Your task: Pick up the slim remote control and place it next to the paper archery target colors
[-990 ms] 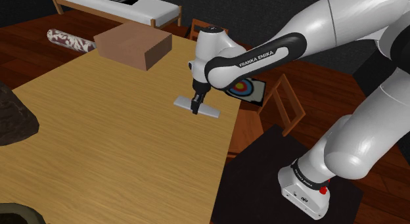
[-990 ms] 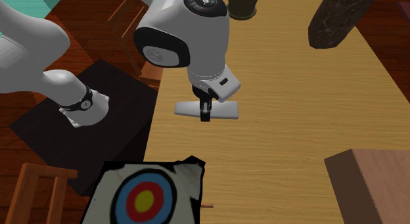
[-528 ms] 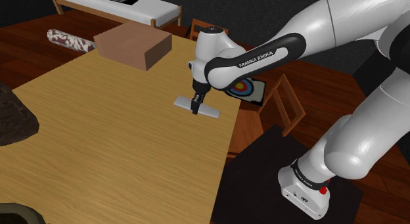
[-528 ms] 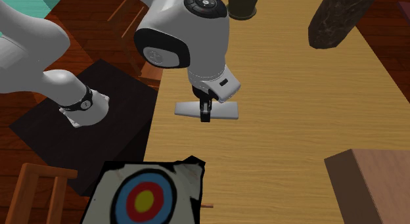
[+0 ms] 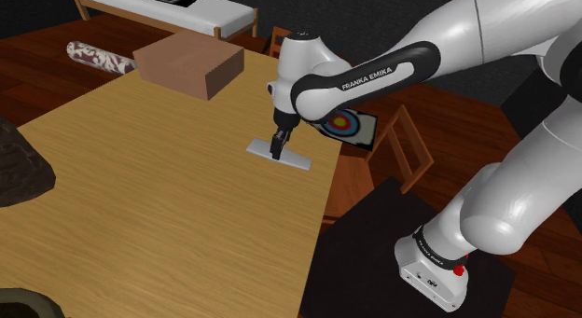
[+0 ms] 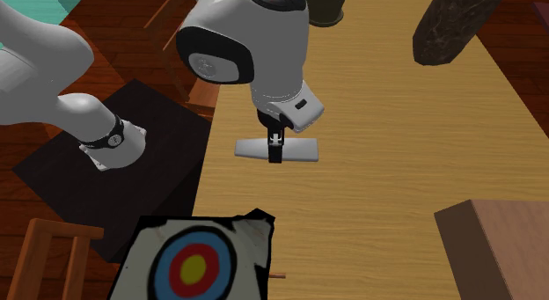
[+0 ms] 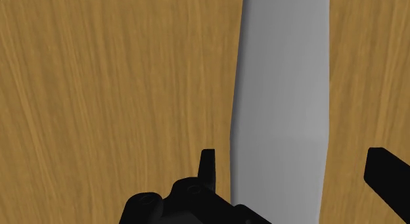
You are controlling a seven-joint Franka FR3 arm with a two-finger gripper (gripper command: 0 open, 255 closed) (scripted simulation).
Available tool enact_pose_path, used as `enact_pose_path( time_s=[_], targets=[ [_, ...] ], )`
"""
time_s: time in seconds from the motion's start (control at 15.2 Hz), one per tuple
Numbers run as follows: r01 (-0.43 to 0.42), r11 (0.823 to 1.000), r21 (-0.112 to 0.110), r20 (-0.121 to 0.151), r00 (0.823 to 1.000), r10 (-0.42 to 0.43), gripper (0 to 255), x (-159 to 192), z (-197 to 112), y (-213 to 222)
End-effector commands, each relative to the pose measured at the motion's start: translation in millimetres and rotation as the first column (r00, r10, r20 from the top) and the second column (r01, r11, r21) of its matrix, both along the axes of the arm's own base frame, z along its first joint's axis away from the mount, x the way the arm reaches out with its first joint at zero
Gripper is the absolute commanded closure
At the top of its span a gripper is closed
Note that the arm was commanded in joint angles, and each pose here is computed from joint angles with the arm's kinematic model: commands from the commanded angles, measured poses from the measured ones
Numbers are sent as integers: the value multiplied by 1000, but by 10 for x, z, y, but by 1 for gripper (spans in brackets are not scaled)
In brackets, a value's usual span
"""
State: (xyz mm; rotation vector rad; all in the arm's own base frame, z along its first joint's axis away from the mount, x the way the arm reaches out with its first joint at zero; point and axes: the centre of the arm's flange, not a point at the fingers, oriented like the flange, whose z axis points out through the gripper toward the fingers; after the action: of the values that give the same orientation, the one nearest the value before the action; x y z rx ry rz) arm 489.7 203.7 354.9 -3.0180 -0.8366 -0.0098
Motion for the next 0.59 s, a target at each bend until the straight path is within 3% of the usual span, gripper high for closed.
enact_pose_path(
  time_s=[0.0,0.53],
  targets=[
    [0,1000,0,-1,1000,0,0,-3,251,-12],
    [0,1000,0,-1,1000,0,0,-4,355,-13]
  ],
)
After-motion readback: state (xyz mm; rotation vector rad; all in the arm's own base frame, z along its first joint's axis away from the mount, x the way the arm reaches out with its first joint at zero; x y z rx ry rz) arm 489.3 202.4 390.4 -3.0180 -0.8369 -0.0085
